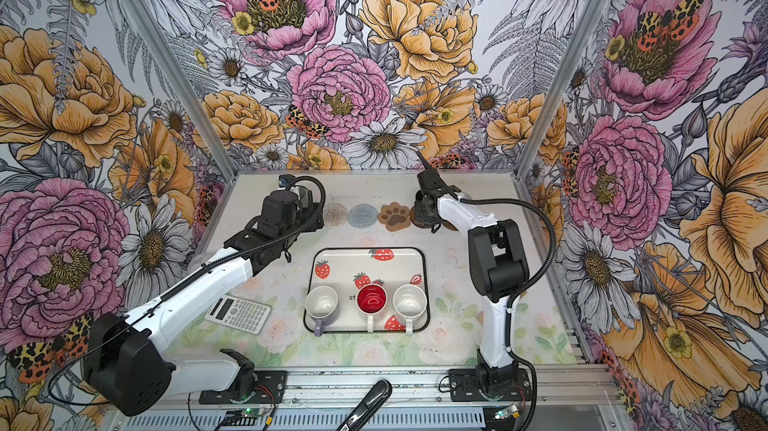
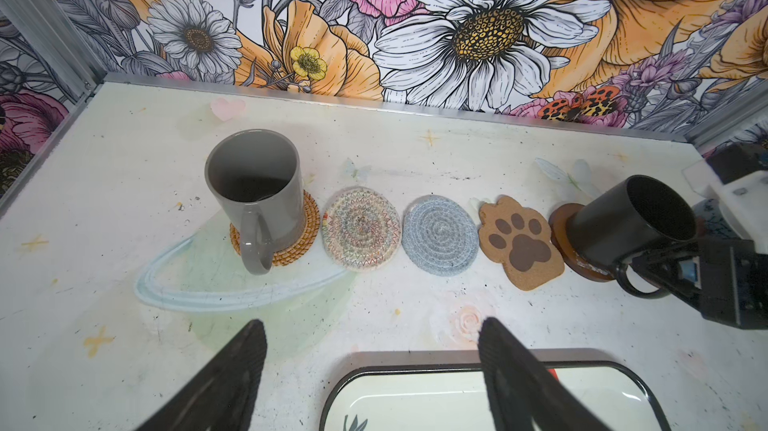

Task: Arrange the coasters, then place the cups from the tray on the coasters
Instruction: 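Set black mug on wooden coaster beside blue mug and open right gripper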

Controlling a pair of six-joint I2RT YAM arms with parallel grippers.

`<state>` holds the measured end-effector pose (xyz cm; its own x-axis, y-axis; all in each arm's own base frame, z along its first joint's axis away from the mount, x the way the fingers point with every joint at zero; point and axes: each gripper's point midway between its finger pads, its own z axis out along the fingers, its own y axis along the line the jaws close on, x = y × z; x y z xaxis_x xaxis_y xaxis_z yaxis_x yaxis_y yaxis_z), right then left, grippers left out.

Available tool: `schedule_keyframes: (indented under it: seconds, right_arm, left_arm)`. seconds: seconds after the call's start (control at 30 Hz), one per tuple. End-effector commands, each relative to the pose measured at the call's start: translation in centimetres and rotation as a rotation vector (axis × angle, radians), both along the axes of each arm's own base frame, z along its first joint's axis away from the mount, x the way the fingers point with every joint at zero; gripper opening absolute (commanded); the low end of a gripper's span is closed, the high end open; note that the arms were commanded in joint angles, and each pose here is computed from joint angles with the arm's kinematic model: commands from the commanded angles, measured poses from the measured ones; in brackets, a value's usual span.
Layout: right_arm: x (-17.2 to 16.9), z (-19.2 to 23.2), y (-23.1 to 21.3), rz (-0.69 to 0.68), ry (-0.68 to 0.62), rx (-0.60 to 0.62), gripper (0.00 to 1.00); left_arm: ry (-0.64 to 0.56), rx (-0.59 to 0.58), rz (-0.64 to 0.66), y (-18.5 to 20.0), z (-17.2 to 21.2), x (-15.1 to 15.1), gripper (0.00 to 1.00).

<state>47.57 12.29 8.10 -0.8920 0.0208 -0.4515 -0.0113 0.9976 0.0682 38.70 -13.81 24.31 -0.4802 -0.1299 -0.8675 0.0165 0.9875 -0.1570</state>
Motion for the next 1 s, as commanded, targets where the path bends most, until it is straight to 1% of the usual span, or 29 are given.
schedule_keyframes:
  seconds: [0.0, 0.03, 0.23, 0.33, 0.43, 0.57, 0.67, 0.8, 0.97]
  right_arm:
    - [2.4, 2.3, 0.5, -0.006, -0.099, 0.037, 0.00]
    - [2.4, 2.2, 0.6, -0.006, -0.097, 0.037, 0.00]
    - [2.3, 2.2, 0.6, -0.006, -0.095, 0.036, 0.17]
    - [2.3, 2.1, 0.5, -0.007, -0.093, 0.037, 0.27]
    - [2.1, 2.2, 0.5, -0.008, -0.091, 0.038, 0.40]
    - [1.8, 2.8, 0.4, -0.011, -0.097, 0.042, 0.52]
    - [1.4, 3.7, 0.3, -0.013, -0.111, 0.048, 0.56]
    - [0.5, 5.4, 0.1, -0.018, -0.139, 0.055, 0.59]
    - [-1.5, 7.7, 0.6, -0.026, -0.194, 0.012, 0.61]
  left_arm:
    - [-0.018, -0.009, -0.007, 0.0, 1.1, 0.3, 0.82]
    - [-0.018, -0.010, -0.007, 0.0, 1.1, 0.3, 0.82]
    - [-0.018, -0.008, -0.007, 0.1, 1.1, 0.2, 0.82]
    - [-0.019, -0.009, -0.008, 0.0, 1.2, 0.2, 0.82]
    - [-0.018, -0.008, -0.006, 0.1, 1.1, 0.1, 0.82]
    - [-0.018, -0.008, -0.004, 0.3, 1.4, -0.2, 0.82]
    - [-0.022, -0.008, -0.003, 0.4, 1.7, -0.5, 0.82]
    - [-0.033, -0.001, 0.000, 0.5, 2.3, -1.4, 0.81]
    - [-0.031, 0.023, -0.013, 0.2, 2.5, -3.5, 0.80]
